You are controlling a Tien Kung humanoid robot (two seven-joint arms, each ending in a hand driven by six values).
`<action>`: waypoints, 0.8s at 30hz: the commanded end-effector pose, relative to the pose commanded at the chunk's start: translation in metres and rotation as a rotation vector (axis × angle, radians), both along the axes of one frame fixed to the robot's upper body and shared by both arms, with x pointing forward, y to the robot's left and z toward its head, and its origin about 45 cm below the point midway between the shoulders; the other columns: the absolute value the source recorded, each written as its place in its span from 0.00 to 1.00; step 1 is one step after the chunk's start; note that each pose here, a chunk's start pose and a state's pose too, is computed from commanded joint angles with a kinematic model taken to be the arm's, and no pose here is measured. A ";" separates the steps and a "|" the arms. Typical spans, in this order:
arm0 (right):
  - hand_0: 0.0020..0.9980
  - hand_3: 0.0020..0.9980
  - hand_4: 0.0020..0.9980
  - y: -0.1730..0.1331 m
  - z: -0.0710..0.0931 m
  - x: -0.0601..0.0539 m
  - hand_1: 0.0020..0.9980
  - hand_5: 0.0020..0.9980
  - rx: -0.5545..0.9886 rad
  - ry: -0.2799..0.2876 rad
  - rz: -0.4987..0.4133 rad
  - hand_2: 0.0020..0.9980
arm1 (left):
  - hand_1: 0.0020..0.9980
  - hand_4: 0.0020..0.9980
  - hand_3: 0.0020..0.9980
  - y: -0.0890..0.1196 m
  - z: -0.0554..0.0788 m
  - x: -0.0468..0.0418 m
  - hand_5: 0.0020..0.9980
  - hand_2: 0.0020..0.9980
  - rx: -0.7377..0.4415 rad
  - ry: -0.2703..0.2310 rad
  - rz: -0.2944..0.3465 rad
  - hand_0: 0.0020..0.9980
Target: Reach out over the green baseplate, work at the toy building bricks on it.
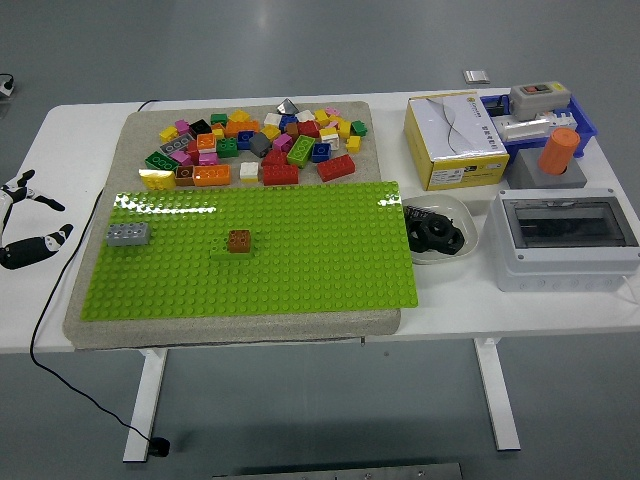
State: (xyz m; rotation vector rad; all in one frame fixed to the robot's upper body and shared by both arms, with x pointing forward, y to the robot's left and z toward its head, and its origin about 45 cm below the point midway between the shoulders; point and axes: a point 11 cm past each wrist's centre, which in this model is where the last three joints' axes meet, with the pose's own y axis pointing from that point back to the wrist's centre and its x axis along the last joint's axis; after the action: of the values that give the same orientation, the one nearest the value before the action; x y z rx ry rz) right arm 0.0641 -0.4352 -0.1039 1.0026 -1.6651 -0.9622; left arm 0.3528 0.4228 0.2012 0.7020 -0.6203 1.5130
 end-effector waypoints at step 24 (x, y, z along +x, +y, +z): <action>0.69 0.70 0.74 -0.004 0.003 0.008 0.58 0.78 -0.008 -0.008 0.014 0.71 | 1.00 0.64 0.67 -0.021 -0.016 0.0410 0.00 1.00 0.215 0.184 -0.146 1.00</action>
State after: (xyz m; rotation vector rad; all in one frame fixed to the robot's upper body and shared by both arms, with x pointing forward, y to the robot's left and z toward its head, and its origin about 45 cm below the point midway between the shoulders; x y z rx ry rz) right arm 0.0722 -0.4392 -0.1010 1.0121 -1.6653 -0.9428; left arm 0.3939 0.4022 0.1848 0.9294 -0.6847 1.2422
